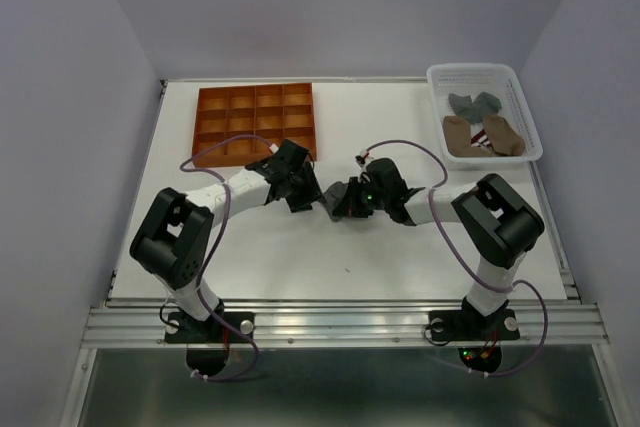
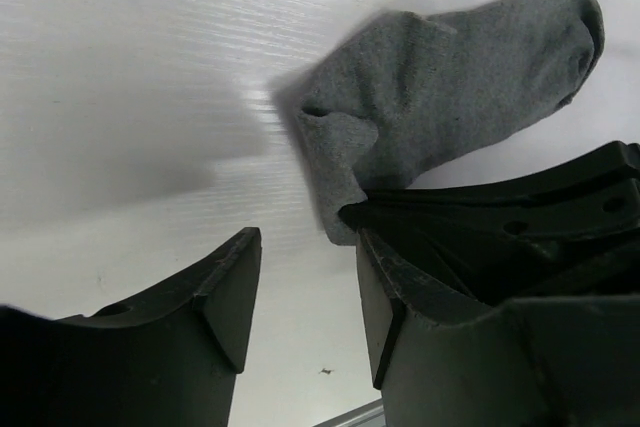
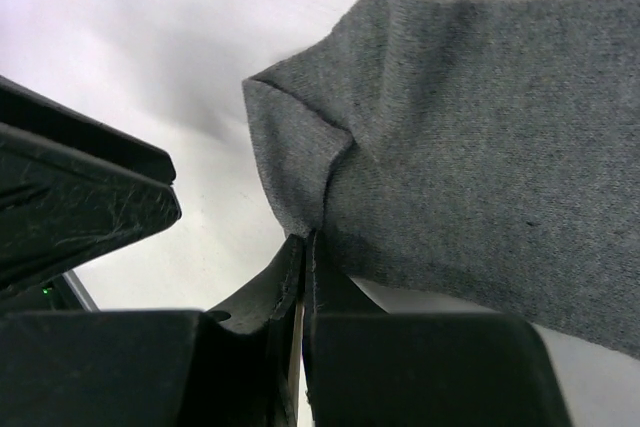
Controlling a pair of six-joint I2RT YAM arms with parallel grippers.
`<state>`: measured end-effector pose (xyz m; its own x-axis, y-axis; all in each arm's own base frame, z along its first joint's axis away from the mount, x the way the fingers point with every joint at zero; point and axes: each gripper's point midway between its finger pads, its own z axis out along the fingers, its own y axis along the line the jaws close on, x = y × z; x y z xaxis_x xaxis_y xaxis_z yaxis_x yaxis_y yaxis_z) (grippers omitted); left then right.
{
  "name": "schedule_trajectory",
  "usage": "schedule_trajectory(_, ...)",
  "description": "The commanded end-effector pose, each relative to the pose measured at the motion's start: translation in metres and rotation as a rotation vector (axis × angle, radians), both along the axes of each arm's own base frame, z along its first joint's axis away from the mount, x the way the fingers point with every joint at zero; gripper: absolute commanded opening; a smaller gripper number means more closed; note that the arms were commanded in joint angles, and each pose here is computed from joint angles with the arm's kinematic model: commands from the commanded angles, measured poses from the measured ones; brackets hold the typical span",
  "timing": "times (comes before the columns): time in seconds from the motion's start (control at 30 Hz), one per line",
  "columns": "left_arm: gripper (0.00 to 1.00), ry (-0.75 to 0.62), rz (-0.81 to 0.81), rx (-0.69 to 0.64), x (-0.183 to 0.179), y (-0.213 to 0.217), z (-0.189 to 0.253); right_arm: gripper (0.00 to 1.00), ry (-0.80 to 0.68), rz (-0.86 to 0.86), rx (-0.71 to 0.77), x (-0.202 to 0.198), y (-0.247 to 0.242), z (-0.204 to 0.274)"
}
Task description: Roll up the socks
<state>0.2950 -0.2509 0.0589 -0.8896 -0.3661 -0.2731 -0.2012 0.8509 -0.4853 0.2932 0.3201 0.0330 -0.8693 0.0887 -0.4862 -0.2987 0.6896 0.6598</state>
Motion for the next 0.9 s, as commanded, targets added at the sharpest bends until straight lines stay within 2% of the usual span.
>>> schedule_trajectory(0.0,0.53,-0.037,-0.016,-0.037,0.007,-0.012,0.005,0.01,0.013,0.007,0.060,0.002,0.005,0.005)
schedule_trajectory(0.43,0.49,-0.016,-0.021,-0.001,0.015,-0.019,-0.013,0.01,0.038,-0.007,0.066,0.004,0.001,0.001)
schedule_trajectory(0.87,0.47,-0.045,-0.027,0.001,0.022,-0.026,-0.009,0.01,0.050,-0.012,0.062,0.005,-0.002,-0.003)
